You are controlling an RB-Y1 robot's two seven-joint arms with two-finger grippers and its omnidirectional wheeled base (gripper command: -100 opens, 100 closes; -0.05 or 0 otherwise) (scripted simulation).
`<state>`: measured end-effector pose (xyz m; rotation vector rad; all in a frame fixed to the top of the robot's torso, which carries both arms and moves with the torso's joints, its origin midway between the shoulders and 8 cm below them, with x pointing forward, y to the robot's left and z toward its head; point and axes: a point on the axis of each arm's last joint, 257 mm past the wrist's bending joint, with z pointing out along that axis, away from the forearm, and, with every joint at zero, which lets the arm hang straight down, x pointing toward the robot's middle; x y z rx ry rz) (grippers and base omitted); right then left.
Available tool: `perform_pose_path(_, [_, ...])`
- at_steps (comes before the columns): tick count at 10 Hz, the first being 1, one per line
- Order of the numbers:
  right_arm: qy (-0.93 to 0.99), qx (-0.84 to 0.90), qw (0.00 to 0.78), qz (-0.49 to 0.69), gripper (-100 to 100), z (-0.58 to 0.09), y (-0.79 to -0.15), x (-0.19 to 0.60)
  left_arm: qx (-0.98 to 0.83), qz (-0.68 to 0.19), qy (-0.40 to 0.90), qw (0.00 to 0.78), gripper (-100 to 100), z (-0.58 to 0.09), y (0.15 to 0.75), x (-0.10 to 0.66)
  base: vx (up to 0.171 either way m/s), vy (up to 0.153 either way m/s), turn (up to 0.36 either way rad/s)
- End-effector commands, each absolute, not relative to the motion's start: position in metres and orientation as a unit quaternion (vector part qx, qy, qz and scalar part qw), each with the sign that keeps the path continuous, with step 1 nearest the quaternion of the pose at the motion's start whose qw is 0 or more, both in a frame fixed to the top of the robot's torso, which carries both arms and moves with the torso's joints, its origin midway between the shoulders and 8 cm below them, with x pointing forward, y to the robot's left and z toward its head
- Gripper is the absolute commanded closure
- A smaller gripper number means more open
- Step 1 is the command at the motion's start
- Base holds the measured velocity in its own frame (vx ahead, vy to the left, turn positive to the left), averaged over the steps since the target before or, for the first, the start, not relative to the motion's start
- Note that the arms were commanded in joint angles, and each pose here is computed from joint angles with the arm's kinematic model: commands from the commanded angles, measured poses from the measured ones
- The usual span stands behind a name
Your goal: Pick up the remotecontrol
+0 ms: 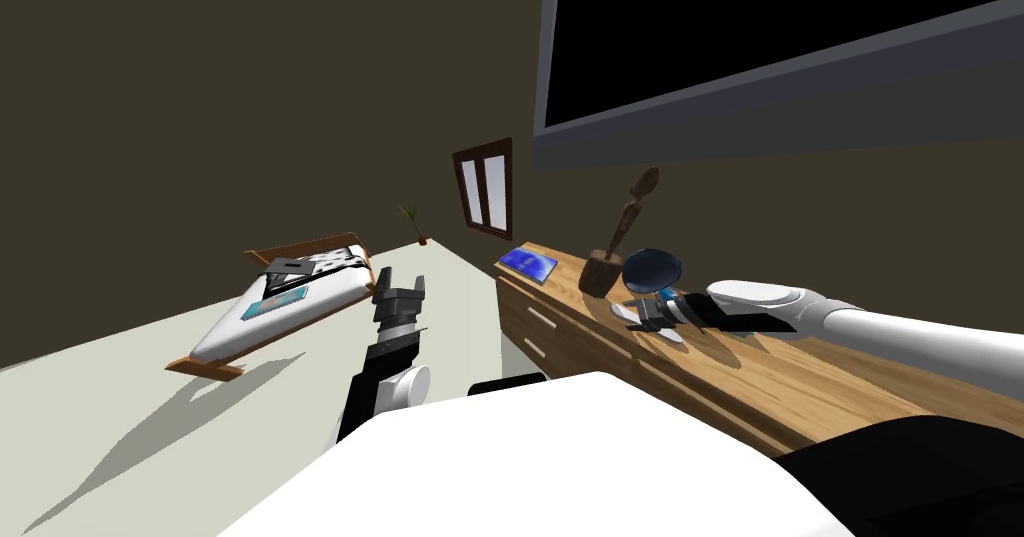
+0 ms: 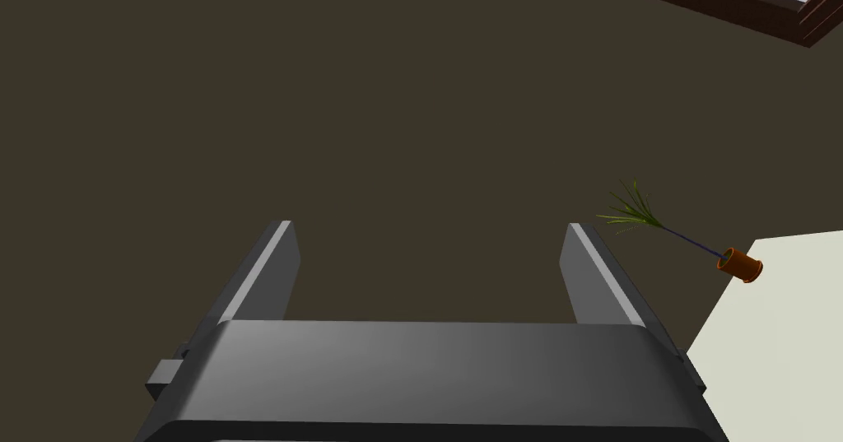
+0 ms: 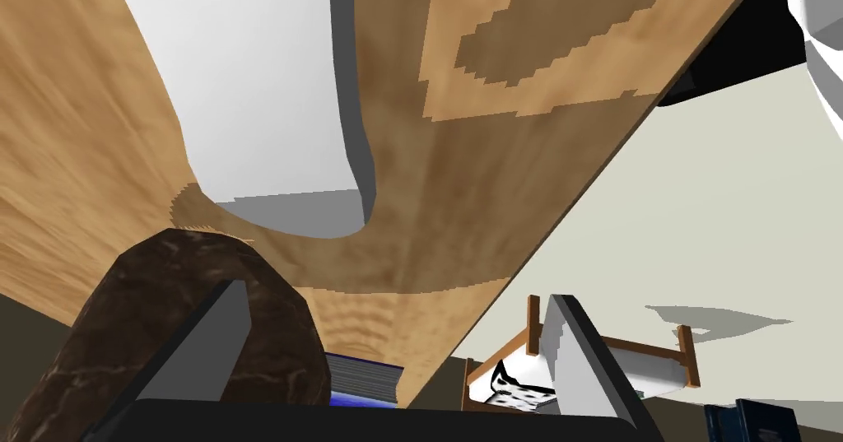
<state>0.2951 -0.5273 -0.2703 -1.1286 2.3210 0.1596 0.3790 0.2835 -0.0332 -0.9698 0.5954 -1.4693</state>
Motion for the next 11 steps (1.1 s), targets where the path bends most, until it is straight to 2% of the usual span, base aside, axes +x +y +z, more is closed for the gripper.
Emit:
perform_pose_path(1, [0.876, -0.412, 0.247, 0.046, -100, -0.275, -0.549, 0.281, -0.418, -0.633, 0.257, 0.598, 0, -0.033, 0.284, 0.379, 0.022, 0.009, 0.087])
perform_pose_path(5, [0.908, -0.386, 0.164, 0.014, -100, -0.287, -0.606, 0.228, -0.418, -0.633, 0.257, 0.598, 0, -0.033, 0.284, 0.379, 0.055, 0.005, 0.131])
perform_pose_path(8, [0.91, -0.384, 0.157, 0.014, -100, -0.289, -0.609, 0.222, -0.418, -0.633, 0.257, 0.598, 0, -0.033, 0.284, 0.379, 0.025, -0.009, 0.032])
perform_pose_path(9, [0.91, -0.383, 0.156, 0.013, 0, -0.289, -0.61, 0.221, -0.418, -0.633, 0.257, 0.598, 0, -0.033, 0.284, 0.379, 0.0, 0.0, 0.0])
perform_pose_path(10, [0.912, -0.378, 0.156, 0.012, -100, -0.301, -0.611, 0.214, -0.418, -0.633, 0.257, 0.598, 0, -0.033, 0.284, 0.379, 0.02, 0.004, 0.076])
perform_pose_path(11, [0.914, -0.375, 0.156, 0.012, -100, -0.308, -0.611, 0.21, -0.418, -0.633, 0.257, 0.598, 0, -0.033, 0.284, 0.379, 0.031, 0.002, 0.082])
